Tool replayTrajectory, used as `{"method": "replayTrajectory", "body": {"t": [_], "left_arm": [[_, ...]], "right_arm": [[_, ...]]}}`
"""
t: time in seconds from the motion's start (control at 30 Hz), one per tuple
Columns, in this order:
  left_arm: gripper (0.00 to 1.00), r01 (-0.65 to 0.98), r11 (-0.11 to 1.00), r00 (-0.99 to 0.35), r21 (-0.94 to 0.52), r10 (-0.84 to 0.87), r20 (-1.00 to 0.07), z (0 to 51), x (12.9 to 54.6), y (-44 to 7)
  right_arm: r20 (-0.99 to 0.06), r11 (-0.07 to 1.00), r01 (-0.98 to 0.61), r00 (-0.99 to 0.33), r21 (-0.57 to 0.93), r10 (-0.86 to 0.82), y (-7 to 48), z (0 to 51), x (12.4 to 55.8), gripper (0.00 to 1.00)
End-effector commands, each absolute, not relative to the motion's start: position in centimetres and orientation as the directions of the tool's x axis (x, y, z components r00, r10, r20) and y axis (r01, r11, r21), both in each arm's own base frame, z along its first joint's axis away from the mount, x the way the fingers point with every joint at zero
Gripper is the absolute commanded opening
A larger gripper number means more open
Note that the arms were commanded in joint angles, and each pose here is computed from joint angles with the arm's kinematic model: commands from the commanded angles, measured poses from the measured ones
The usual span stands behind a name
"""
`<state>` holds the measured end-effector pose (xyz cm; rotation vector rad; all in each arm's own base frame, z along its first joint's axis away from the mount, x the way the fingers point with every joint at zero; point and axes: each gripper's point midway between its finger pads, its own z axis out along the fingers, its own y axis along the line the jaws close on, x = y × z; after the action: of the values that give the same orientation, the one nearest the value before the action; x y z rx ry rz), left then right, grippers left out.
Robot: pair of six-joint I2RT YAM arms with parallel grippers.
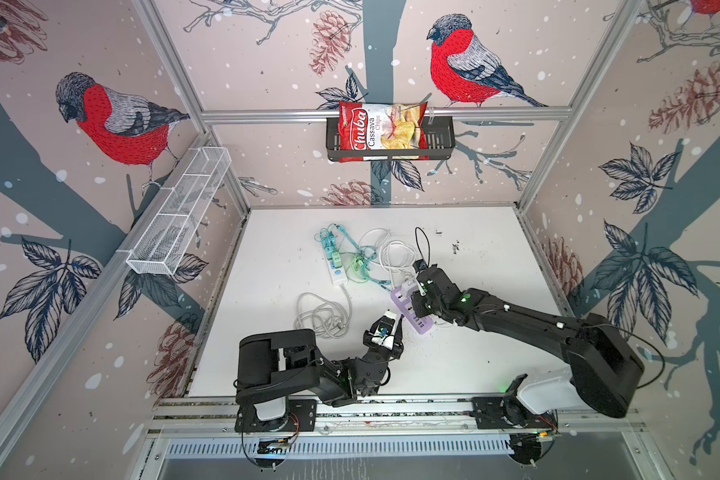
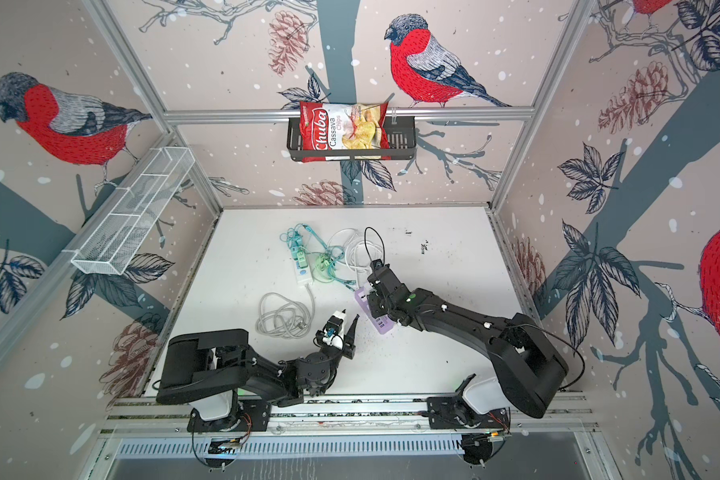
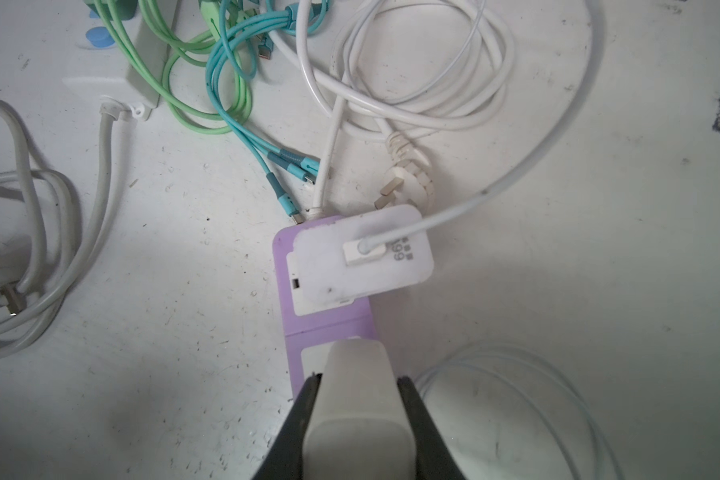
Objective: Insert the plug
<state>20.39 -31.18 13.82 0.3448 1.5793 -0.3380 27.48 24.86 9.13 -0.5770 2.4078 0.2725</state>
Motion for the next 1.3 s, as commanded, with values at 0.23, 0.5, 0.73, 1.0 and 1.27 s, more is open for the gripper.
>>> {"method": "replayTrajectory", "body": {"t": [0.23,0.5,0.73,1.0,1.27], "left_arm": [[0.40,0.419,0.907,-0.001,-0.049,-0.053,-0.999,15.1,20.1,-30.1],[0.40,0.418,0.907,0.007,-0.053,-0.062,-0.998,15.2,20.0,-29.4],[0.40,0.416,0.908,0.015,-0.056,-0.068,-0.998,15.3,20.0,-29.1],[0.41,0.426,0.903,0.033,-0.054,-0.075,-0.997,15.5,19.8,-28.7],[0.43,0.388,0.920,0.083,-0.048,-0.087,-0.993,16.7,19.7,-26.4]], "right_arm": [[-0.562,0.839,-0.542,-0.707,0.041,-0.429,25.7,7.0,26.7,0.00],[-0.525,0.843,-0.537,-0.726,0.030,-0.444,25.1,6.4,26.3,0.00],[-0.514,0.842,-0.539,-0.731,0.030,-0.450,25.0,6.1,26.0,0.00],[-0.517,0.803,-0.595,-0.699,0.037,-0.494,25.9,6.2,25.2,0.00],[-0.475,0.792,-0.610,-0.705,0.026,-0.527,26.1,4.7,24.6,0.00]]}}
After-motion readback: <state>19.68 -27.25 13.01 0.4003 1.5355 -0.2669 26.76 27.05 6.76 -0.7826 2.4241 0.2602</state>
